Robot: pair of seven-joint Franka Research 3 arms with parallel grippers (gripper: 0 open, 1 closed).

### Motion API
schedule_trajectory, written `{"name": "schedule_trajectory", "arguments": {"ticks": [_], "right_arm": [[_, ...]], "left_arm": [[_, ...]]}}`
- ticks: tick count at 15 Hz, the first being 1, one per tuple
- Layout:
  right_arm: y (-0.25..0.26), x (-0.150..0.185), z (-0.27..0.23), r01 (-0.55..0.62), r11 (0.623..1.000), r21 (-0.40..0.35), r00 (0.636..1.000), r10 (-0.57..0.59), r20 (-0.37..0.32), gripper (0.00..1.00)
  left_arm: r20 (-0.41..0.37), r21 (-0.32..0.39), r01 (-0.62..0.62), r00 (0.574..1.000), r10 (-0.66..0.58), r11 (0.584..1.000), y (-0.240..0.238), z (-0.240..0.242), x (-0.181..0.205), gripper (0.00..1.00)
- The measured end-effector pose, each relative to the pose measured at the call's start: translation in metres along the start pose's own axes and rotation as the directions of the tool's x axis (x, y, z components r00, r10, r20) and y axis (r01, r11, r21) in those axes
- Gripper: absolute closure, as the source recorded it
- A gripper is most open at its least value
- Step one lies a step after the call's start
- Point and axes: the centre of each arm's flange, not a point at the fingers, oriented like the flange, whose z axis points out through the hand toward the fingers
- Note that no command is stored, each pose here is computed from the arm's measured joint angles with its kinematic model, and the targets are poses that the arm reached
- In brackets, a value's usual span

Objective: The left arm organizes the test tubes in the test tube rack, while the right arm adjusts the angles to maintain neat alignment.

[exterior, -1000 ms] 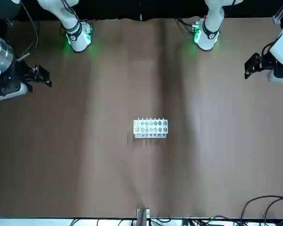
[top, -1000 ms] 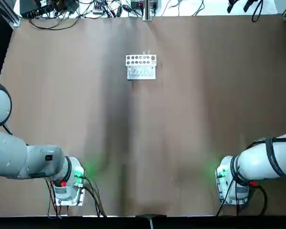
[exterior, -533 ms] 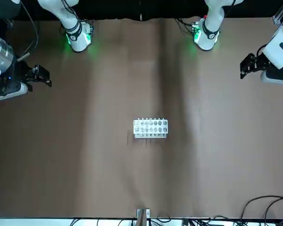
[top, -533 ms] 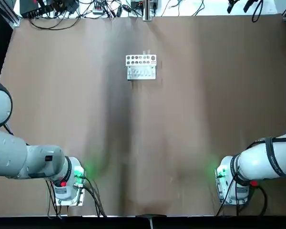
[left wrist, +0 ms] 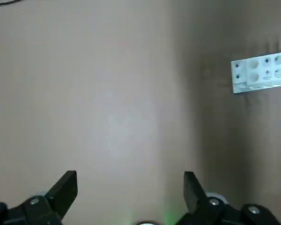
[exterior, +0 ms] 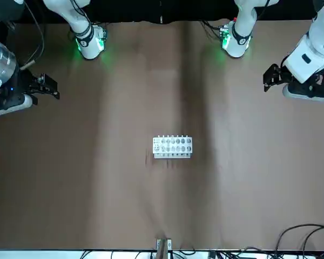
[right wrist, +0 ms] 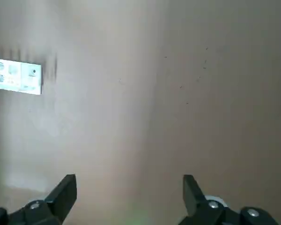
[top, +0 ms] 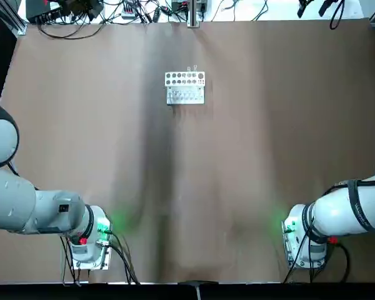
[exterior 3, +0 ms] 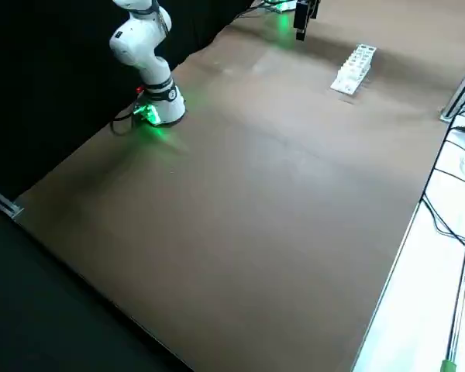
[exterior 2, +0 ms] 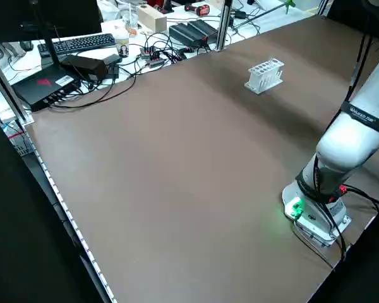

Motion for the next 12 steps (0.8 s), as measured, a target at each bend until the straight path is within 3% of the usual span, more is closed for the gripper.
{"name": "schedule_trajectory", "arguments": {"ticks": [8, 12], "right_arm": [[0.001, 0.0, 0.0, -0.001, 1.0, 0.0, 1.0, 0.001, 0.0, 0.0], [0.004, 0.0, 0.0, -0.003, 1.0, -0.021, 1.0, 0.003, 0.001, 0.0]], "left_arm": [[0.002, 0.0, -0.017, 1.0, 0.017, 1.0, 0.012, 0.002, 0.002, 0.0], [0.041, -0.005, -0.035, 0.999, 0.035, 0.999, 0.073, 0.026, 0.011, 0.0]]}}
